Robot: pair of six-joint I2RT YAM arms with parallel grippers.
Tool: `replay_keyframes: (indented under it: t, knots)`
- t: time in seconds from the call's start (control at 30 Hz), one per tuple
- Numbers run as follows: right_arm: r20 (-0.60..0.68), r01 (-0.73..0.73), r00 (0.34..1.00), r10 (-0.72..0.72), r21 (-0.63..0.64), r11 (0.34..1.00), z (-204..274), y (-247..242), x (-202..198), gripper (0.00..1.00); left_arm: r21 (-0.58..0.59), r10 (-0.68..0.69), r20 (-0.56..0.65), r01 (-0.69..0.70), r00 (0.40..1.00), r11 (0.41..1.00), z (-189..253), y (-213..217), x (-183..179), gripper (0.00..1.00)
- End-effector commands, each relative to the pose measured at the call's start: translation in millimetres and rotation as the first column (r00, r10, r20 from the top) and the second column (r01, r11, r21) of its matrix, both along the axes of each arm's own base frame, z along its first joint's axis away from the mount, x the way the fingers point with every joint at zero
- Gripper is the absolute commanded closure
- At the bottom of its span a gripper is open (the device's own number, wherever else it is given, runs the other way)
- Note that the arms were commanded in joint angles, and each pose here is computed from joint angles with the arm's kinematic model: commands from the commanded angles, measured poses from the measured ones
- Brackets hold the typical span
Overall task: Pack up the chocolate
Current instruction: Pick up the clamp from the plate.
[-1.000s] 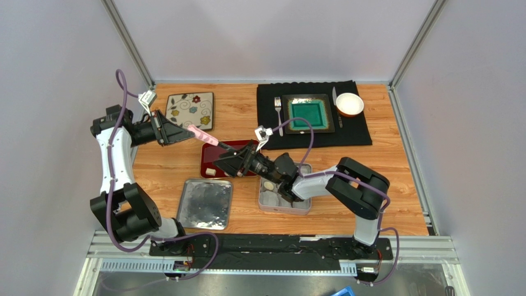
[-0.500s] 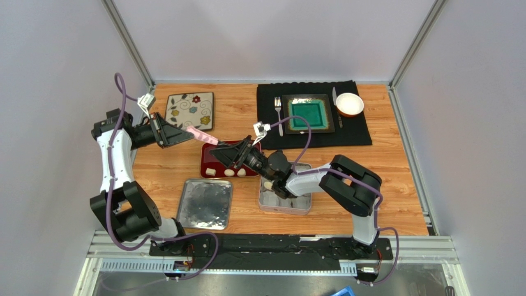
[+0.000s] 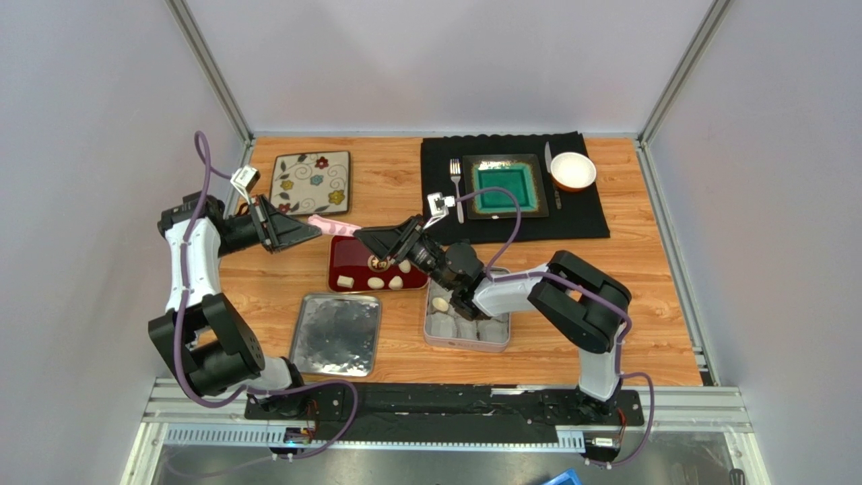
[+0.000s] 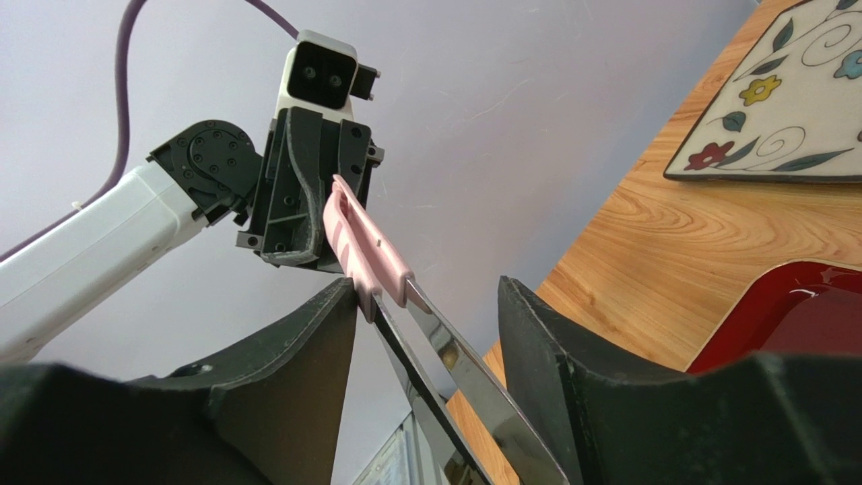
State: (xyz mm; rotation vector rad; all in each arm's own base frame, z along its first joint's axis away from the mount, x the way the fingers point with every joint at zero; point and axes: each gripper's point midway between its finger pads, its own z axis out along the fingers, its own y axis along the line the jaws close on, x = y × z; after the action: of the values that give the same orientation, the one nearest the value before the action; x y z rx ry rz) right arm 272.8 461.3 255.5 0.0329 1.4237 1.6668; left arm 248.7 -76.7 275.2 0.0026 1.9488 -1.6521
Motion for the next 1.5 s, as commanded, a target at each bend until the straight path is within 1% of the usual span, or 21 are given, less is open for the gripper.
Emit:
replay_keyframes:
  t: [0.0,0.3,0.63,0.83,1.07,1.17,1.2,1.3,1.33,1.4,1.43,1.47]
  knots:
    - [0.195,-0.079,0.98,0.027,0.265,0.961,100,-25,-32,0.46,-0.295,-0.008,-0.028,0.0,1.0,0.956,50,-14,-18,0.97]
    - [0.213,-0.119,0.975,0.065,0.251,0.961,101,-27,-42,0.57,-0.297,-0.008,-0.033,-0.003,0.999,0.955,47,-14,-19,0.97]
    - [0.265,-0.159,0.959,0.097,0.223,0.962,105,-28,-54,0.65,-0.305,-0.006,-0.051,-0.01,0.999,0.952,44,-14,-20,0.97]
    - [0.313,-0.213,0.938,0.147,0.19,0.958,105,-27,-68,0.66,-0.297,-0.003,-0.035,-0.008,0.999,0.955,44,-14,-20,0.96]
    - [0.316,-0.232,0.934,0.167,0.181,0.956,103,-24,-71,0.65,-0.292,-0.004,-0.026,-0.004,1.0,0.956,44,-16,-22,0.96]
    - [0.31,-0.226,0.937,0.162,0.183,0.957,102,-25,-70,0.67,-0.291,-0.002,-0.02,-0.004,1.0,0.957,44,-16,-24,0.96]
    - [0.311,-0.223,0.937,0.158,0.186,0.957,104,-25,-70,0.69,-0.288,-0.002,-0.014,-0.002,1.0,0.958,44,-16,-24,0.96]
    - [0.302,-0.208,0.943,0.143,0.195,0.958,105,-28,-69,0.74,-0.284,0.001,-0.009,-0.003,1.0,0.959,42,-17,-25,0.91]
    - [0.301,-0.205,0.943,0.14,0.196,0.959,105,-29,-68,0.75,-0.282,0.003,-0.009,-0.005,1.0,0.959,41,-16,-24,0.87]
    - [0.304,-0.198,0.944,0.131,0.202,0.959,109,-34,-69,0.77,-0.284,0.003,-0.009,-0.005,1.0,0.959,39,-17,-24,0.84]
    - [0.31,-0.191,0.943,0.122,0.2,0.961,110,-35,-69,0.78,-0.283,0.005,-0.009,-0.008,1.0,0.959,38,-17,-24,0.78]
    - [0.31,-0.18,0.944,0.112,0.201,0.963,111,-37,-69,0.79,-0.284,0.006,-0.01,-0.009,1.0,0.959,37,-17,-24,0.77]
